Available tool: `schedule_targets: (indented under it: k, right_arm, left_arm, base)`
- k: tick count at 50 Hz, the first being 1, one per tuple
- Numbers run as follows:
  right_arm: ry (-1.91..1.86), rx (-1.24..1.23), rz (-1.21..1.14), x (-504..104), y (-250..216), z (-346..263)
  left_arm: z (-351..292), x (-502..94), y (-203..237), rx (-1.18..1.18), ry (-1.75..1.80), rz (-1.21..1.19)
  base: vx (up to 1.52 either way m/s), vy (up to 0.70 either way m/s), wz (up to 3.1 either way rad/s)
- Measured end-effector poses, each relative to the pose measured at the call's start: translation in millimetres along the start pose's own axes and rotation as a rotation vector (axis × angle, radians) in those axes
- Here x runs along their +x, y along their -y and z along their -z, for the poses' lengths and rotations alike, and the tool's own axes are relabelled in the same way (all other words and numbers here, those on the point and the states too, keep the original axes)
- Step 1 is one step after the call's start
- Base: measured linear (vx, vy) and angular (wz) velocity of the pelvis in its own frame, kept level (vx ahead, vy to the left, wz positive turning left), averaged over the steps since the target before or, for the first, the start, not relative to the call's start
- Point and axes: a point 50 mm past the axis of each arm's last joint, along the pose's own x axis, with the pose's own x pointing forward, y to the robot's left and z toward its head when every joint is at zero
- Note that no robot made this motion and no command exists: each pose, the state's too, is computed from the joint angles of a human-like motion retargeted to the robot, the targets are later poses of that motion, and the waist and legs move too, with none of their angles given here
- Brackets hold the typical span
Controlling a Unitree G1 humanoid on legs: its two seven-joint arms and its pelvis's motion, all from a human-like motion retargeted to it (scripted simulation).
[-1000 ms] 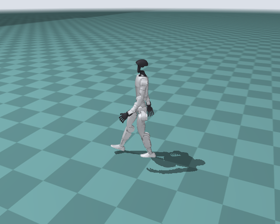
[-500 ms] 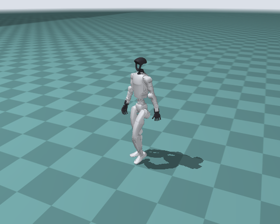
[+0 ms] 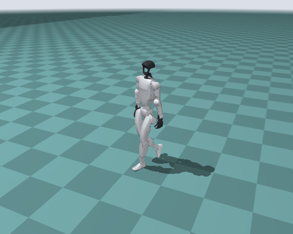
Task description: Walk run
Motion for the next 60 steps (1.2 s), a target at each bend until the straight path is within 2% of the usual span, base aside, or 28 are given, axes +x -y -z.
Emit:
schedule_targets:
  k: [5, 10, 16, 22, 27, 31, 38, 41, 45, 49, 52, 60]
  right_arm:
    - [-0.083, 0.066, -0.117, -8, -37, 41]
    - [-0.228, 0.094, -0.291, -21, -65, 78]
    - [-0.241, 0.076, -0.282, -26, -71, 90]
    - [-0.179, 0.115, -0.141, -17, -53, 72]
    - [-0.080, 0.170, -0.050, -7, -25, 40]
    - [0.069, 0.139, 0.016, 1, 6, -17]
    - [0.428, 0.053, 0.093, -8, 49, -129]
    - [0.562, -0.010, 0.089, -20, 58, -165]
    - [0.676, -0.053, 0.123, -34, 72, -193]
    - [0.680, -0.051, 0.158, -34, 74, -188]
    - [0.585, -0.045, 0.125, -22, 63, -162]
    - [0.018, -0.033, -0.113, 3, -11, -22]
  left_arm:
    - [-109, -8, -27, 0.147, 0.370, -0.069]
    - [-197, -44, -54, 0.348, 0.675, -0.138]
    - [-233, -71, -76, 0.454, 0.784, -0.258]
    - [-195, -46, -66, 0.392, 0.640, -0.180]
    - [-106, -9, -34, 0.390, 0.343, -0.109]
    - [-37, 1, -12, 0.406, 0.141, -0.128]
    - [62, -8, 32, 0.483, -0.211, 0.234]
    - [93, -18, 43, 0.445, -0.325, 0.354]
    - [111, -25, 48, 0.413, -0.407, 0.388]
    - [105, -22, 45, 0.388, -0.384, 0.357]
    - [92, -18, 37, 0.364, -0.335, 0.312]
    - [25, -4, -7, 0.253, -0.125, 0.077]
  base:
    - [0.78, -0.10, 1.11]
    - [0.74, -0.20, 0.65]
    - [0.75, -0.27, 0.13]
    - [0.87, -0.41, 0.49]
    - [0.95, -0.53, 0.24]
    - [0.75, -0.46, -0.52]
    - [0.72, -0.38, -1.27]
    - [0.74, -0.30, -1.00]
    - [0.84, -0.22, -0.40]
    - [0.86, -0.17, -0.09]
    - [0.95, -0.16, -0.32]
    - [1.06, -0.13, -0.40]
